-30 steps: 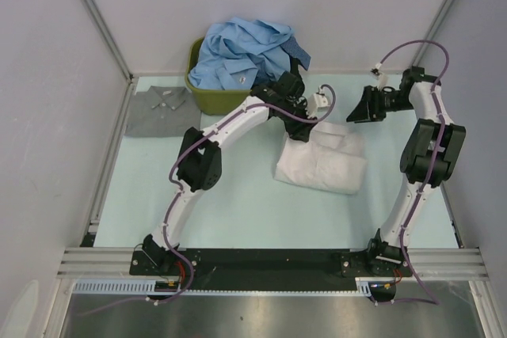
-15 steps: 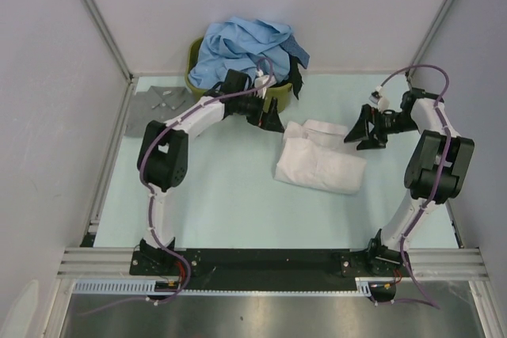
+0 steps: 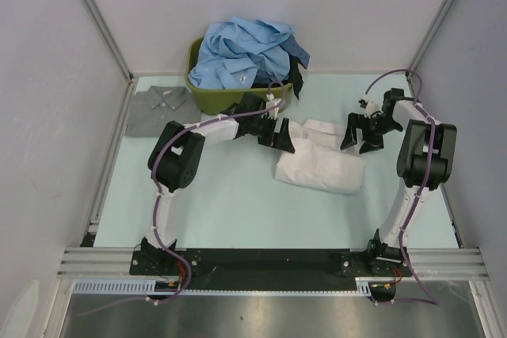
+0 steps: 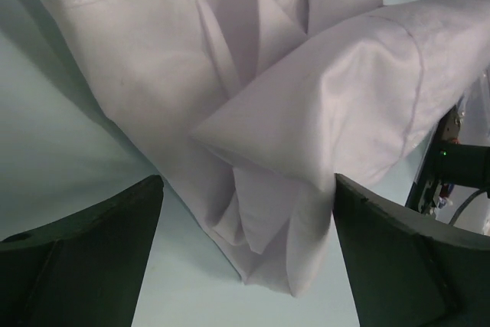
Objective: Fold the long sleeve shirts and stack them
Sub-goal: Fold the shirt
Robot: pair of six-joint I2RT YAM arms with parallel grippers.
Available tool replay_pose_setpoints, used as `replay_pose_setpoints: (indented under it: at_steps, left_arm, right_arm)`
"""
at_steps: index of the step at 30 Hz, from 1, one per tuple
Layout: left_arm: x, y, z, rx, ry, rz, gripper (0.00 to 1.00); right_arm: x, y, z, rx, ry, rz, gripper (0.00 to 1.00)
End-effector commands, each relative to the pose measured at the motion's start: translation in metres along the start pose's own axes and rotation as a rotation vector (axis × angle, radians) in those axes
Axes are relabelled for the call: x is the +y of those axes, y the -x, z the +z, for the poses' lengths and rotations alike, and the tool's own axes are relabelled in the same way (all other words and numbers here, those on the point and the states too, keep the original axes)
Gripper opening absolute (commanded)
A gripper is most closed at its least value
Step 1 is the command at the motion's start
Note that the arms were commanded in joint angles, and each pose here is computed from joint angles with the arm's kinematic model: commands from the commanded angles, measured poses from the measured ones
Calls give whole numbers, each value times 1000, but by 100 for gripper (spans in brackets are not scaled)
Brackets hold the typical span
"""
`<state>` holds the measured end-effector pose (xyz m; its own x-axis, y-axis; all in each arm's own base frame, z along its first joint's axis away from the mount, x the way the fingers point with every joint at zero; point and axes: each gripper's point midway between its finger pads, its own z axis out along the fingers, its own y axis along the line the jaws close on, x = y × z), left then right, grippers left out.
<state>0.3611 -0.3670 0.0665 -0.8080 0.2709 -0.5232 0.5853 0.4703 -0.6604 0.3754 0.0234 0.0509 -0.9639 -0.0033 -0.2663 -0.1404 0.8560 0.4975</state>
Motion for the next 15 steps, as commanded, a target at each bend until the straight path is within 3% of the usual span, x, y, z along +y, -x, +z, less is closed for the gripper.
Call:
replay_pose_setpoints:
  at_steps: [1, 5, 7, 8, 10, 11, 12, 13, 15]
  left_arm:
    - [15, 21, 17, -66, 37, 1, 91]
    - [13, 14, 29, -39, 1, -16, 69]
    - [10, 10, 32, -30, -21, -29, 60]
    - [9, 7, 34, -23, -34, -65, 45]
    - [3, -1, 31, -20, -72, -83, 30]
    - [0, -4, 29, -19, -78, -95, 14]
    - [-7, -11, 23, -11, -90, -103, 5]
    - [-9, -14, 19, -11, -92, -107, 0]
    - [-17, -23, 2, -11, -90, -119, 0]
  right_arm:
    - [-24, 31, 21, -47, -113, -55, 95]
    - [-28, 29, 40, -24, -84, -33, 92]
    - [-23, 25, 47, -13, -41, -26, 83]
    - [-18, 24, 50, -7, -24, -28, 79]
    - [-5, 21, 54, -2, 41, -26, 65]
    - [-1, 16, 57, 9, 55, -19, 60]
    - [8, 13, 59, 15, 76, -36, 52]
    - [17, 14, 59, 8, 106, -50, 49]
    - [38, 8, 62, 25, 166, -75, 45]
